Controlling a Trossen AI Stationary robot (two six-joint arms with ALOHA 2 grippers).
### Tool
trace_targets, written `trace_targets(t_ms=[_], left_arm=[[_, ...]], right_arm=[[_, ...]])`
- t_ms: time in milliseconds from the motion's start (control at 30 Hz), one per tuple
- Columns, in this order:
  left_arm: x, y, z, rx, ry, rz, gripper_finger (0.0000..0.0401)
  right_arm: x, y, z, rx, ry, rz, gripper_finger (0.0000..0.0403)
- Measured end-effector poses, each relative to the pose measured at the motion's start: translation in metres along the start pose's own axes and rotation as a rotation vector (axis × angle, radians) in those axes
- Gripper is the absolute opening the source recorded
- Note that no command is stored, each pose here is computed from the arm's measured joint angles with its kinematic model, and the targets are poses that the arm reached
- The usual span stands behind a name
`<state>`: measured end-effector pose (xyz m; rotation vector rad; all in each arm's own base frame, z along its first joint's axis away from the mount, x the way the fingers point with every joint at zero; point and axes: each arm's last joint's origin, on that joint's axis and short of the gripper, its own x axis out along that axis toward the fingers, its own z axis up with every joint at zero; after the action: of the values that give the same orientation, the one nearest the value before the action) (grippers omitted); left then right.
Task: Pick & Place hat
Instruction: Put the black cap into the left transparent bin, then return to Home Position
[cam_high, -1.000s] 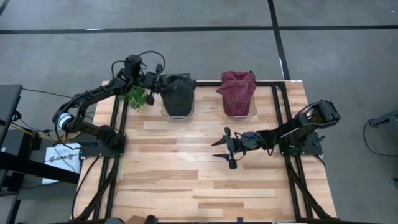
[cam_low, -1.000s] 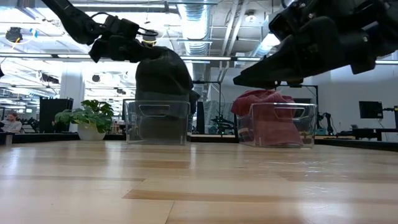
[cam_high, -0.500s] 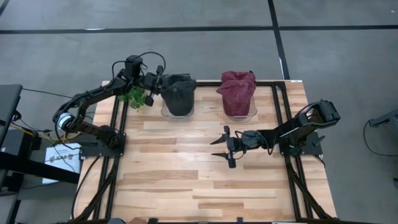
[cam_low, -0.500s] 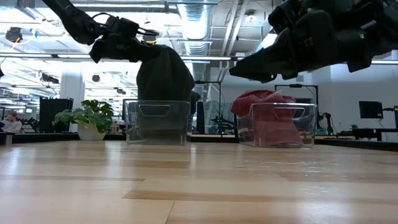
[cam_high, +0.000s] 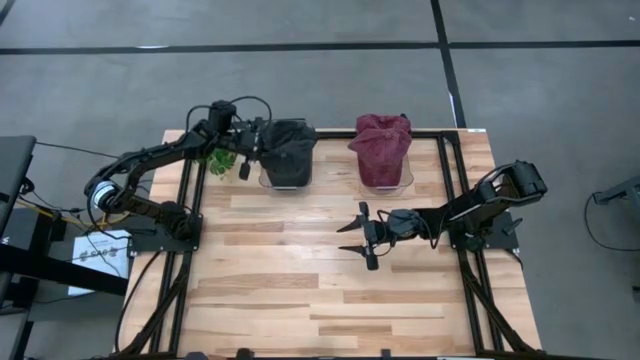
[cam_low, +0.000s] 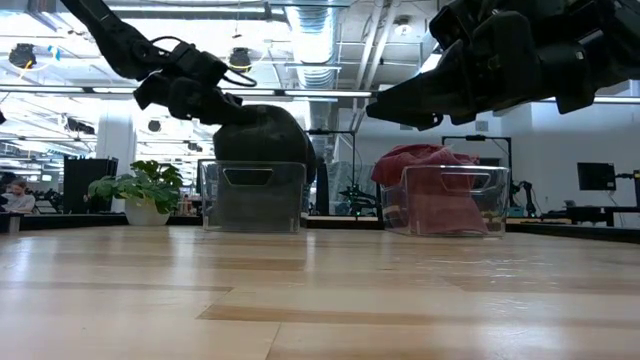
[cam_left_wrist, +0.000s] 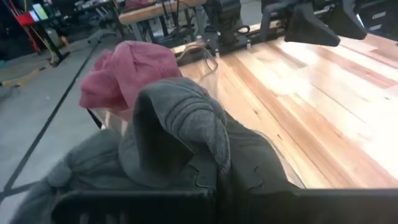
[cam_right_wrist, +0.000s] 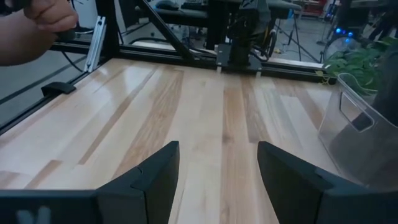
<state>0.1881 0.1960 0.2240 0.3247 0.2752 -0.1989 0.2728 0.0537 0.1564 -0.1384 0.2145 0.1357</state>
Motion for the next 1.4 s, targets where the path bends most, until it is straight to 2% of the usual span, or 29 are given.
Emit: trace_targets(t_ms=[333, 667, 867, 1233, 1333, 1400], left_arm=[[-0.001, 0.002, 0.000, -0.002, -0.005, 0.030, 0.0019], [-0.001, 0.005, -0.001, -0.050, 0.052, 0.108, 0.0107], [-0.002, 0.008, 0.000, -0.100, 0.098, 0.180, 0.0140], [-0.028, -0.002, 0.042, -0.033, 0.042, 0.293, 0.0151], [-0.039, -0.009, 0.059, -0.055, -0.008, 0.321, 0.0150], [-0.046, -0.014, 0.068, -0.111, -0.049, 0.337, 0.0150]], right_arm=[[0.000, -0.001, 0.000, -0.006, 0.000, -0.004, 0.0210], [0.000, -0.002, 0.000, -0.004, 0.001, -0.009, 0.0210], [0.000, -0.002, 0.000, -0.005, 0.001, -0.009, 0.0210], [0.000, -0.002, 0.000, -0.007, 0.002, -0.009, 0.0210], [0.000, -0.003, 0.000, -0.025, 0.003, -0.013, 0.0210], [0.000, -0.003, 0.000, -0.068, 0.006, -0.039, 0.0210]])
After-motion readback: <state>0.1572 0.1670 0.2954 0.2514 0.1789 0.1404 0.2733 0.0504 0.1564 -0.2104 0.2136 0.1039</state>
